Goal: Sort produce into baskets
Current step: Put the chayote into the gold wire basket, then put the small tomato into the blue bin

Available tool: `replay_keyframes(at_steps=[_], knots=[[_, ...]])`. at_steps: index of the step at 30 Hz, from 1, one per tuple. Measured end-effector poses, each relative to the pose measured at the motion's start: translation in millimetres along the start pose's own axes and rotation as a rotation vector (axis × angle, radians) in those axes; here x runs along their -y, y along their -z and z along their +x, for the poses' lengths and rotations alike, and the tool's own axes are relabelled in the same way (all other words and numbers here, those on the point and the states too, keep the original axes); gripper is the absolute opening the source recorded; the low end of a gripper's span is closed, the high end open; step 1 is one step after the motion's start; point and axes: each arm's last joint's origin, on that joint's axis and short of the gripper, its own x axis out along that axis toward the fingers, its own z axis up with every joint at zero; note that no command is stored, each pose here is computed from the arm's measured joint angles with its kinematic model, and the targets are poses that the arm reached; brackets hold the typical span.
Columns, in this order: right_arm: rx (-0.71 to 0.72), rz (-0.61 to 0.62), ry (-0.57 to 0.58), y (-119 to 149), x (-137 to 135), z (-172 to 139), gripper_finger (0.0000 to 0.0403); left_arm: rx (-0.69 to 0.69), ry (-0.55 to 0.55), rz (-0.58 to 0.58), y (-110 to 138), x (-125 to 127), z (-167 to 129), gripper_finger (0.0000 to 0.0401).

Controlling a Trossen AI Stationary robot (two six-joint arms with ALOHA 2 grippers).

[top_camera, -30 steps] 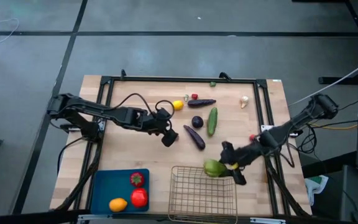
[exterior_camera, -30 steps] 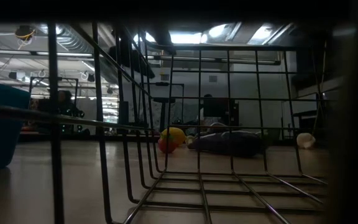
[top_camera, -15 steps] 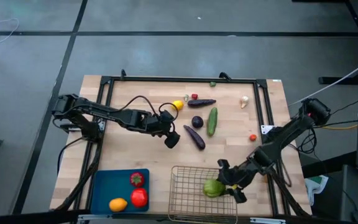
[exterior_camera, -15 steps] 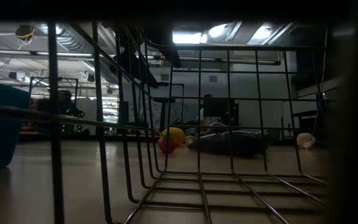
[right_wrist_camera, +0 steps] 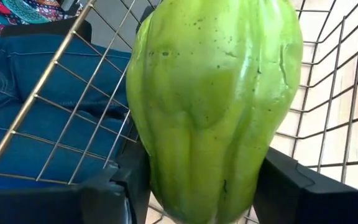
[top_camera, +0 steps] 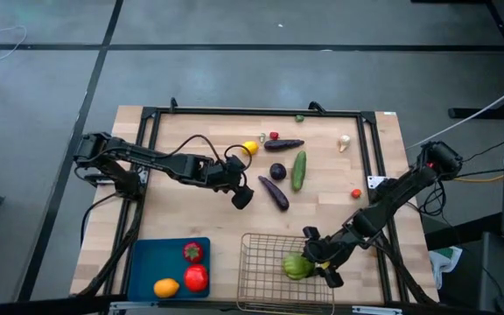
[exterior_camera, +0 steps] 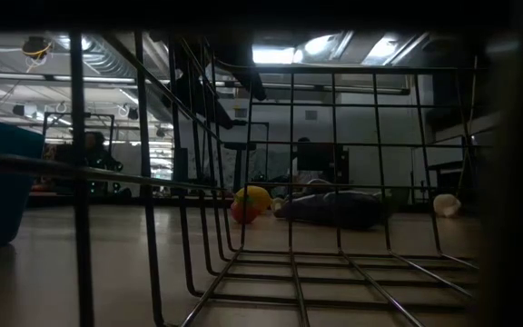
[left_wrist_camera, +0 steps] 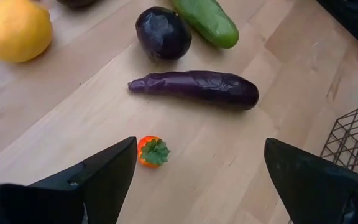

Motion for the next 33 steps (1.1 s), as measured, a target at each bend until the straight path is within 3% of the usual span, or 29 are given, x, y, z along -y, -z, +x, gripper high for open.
replay_keyframes(at_steps=[3,11,15,28,33], knots=[[0.002,0.000,-0.001,0,0,0,0.0224,0.000,0.000,0.002,0,0,0,0.0347],[0.003,0.000,-0.002,0,0,0,0.0322,0.001,0.000,0.019,0,0,0,0.0347],[0.002,0.000,-0.002,0,0,0,0.0351,0.002,-0.001,0.024,0,0,0,0.0347],[0.051,-0.002,-0.025,-21,-10,-28,0.0358,-0.050,-0.066,0.067,11,-2,28,0.0347],[0.069,-0.042,0.037,-33,-13,-45,0.0358,-0.032,-0.150,0.083,17,-5,43,0.0347]])
